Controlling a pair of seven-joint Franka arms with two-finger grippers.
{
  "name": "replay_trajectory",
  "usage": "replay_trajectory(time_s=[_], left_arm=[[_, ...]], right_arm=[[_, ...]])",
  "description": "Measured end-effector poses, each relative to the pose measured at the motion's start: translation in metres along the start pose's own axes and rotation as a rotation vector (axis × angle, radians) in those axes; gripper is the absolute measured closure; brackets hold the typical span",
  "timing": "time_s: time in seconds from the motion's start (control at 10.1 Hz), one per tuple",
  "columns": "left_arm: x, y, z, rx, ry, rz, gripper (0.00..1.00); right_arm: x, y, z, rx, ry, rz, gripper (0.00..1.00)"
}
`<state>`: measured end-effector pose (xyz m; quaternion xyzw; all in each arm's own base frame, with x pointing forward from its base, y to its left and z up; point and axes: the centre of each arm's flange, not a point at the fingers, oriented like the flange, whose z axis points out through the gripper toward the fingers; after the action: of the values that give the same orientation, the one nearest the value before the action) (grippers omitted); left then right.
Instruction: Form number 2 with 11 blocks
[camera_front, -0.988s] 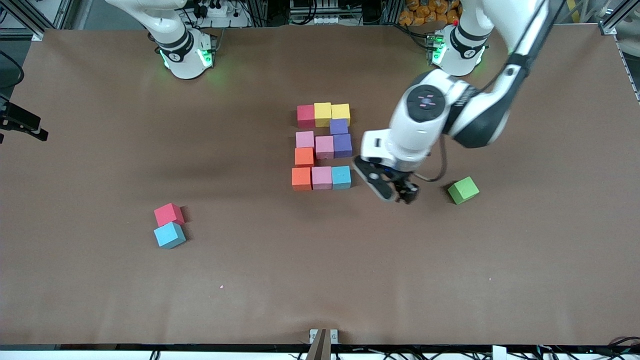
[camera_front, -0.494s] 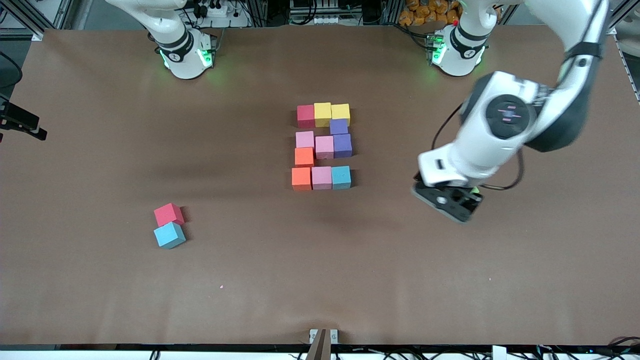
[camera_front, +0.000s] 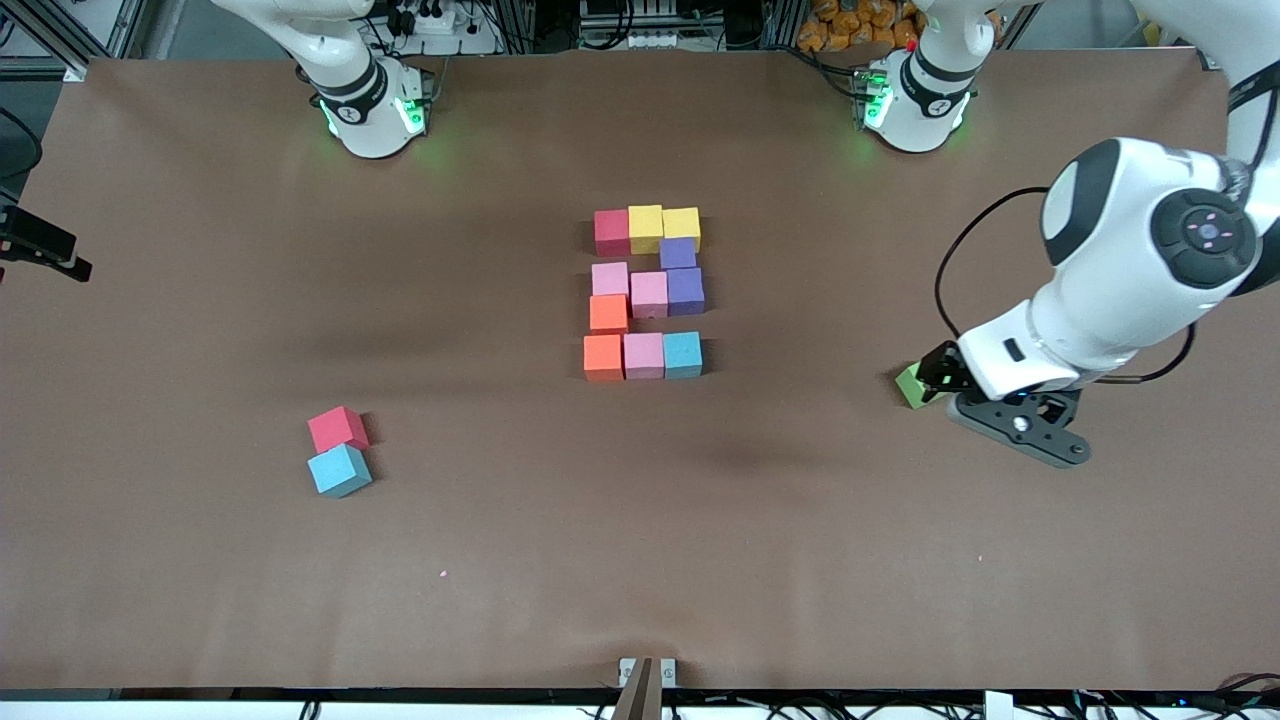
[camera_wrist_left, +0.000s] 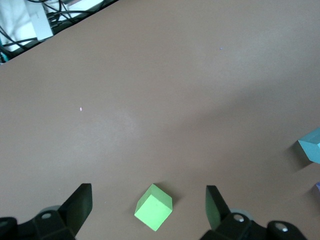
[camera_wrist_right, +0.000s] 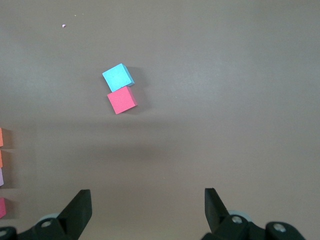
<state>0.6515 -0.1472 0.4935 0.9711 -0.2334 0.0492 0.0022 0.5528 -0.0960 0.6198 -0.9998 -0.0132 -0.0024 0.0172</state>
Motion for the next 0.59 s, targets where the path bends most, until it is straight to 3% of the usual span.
replay_trajectory(time_s=[0.2, 0.59], left_arm=[[-0.002, -0.004, -0.015, 0.001, -0.019, -0.012, 0.00], [-0.018, -0.031, -0.060, 0.037, 0.025, -0.148, 0.00]], right_arm=[[0.001, -0.001, 0.000, 0.000, 0.001, -0.002, 0.00], [0.004, -0.002, 0.005, 0.001, -0.004, -0.006, 0.00]])
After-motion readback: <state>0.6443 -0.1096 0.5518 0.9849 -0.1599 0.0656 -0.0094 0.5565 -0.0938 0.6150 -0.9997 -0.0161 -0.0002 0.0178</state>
